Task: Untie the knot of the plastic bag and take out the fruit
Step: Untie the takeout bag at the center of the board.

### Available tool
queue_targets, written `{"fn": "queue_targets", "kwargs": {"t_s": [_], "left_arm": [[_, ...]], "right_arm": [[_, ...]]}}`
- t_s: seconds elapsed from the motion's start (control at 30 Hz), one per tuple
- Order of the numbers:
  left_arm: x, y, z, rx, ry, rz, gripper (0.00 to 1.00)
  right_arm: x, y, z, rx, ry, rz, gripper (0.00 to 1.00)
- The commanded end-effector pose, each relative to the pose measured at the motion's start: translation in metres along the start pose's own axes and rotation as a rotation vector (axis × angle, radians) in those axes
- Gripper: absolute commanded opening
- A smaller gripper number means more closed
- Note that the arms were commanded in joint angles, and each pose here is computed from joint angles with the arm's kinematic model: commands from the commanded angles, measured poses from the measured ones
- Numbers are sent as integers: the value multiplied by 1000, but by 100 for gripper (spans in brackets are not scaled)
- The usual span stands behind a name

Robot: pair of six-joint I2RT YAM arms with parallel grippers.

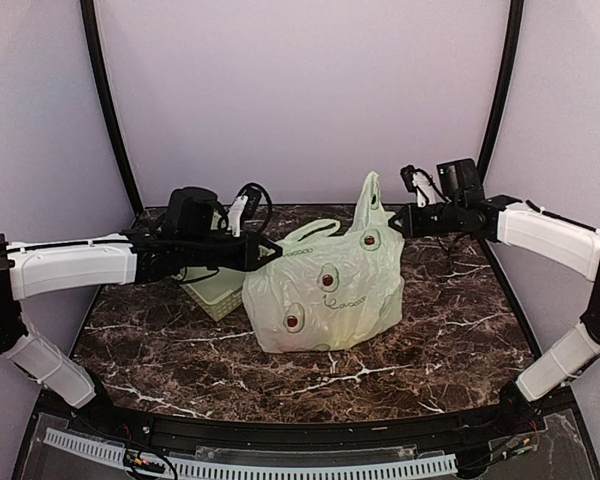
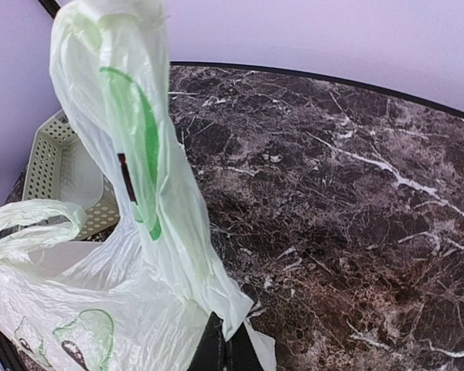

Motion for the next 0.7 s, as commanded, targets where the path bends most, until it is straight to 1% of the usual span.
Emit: {"fn": "queue_targets", "kwargs": {"t_s": [0.0, 0.13, 0.2, 0.23, 0.27, 0.3, 0.33, 0.37, 0.4, 0.47, 0.5, 0.53, 0.67], "left_arm": [[11, 14, -4, -27, 43, 58, 6], [13, 19, -11, -26, 57, 65, 17], [12, 23, -6, -30, 43, 70, 24], [11, 25, -3, -34, 35, 74, 30], [8, 29, 4, -39, 13, 77, 33], [7, 30, 8, -41, 0, 80, 40], [3, 33, 18, -54, -30, 77, 43], [2, 32, 21, -46, -41, 77, 49], [0, 31, 28, -42, -66, 75, 51], [-4, 25, 39, -28, -97, 64, 63], [-7, 22, 43, -22, -113, 49, 66], [-8, 15, 49, -11, -118, 41, 71], [-14, -10, 58, 29, -131, -26, 80]], "right_arm": [[-16, 5, -6, -34, -72, -53, 0], [-9, 10, -10, -44, -52, -3, 0], [0, 15, -10, -45, -24, 53, 0], [5, 18, -10, -46, -7, 81, 0], [9, 21, -9, -51, 4, 103, 0], [13, 24, -9, -58, 18, 125, 0], [19, 28, -8, -64, 37, 158, 0], [23, 31, -8, -66, 51, 184, 0], [27, 33, -8, -68, 63, 207, 0], [32, 38, -8, -72, 79, 237, 0], [34, 40, -8, -76, 85, 245, 2], [35, 41, -8, -79, 88, 247, 7], [34, 44, -3, -88, 88, 224, 31]]}}
Point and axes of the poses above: each gripper's point midway between its finger pads, its own y axis back along the fingers, its own x axis along the line the jaws close on, z = x × y, the point moved 3 cm from there along y, back along the fingers, and after that the axes turned 7 degrees about -y, right-handed, at the moved point
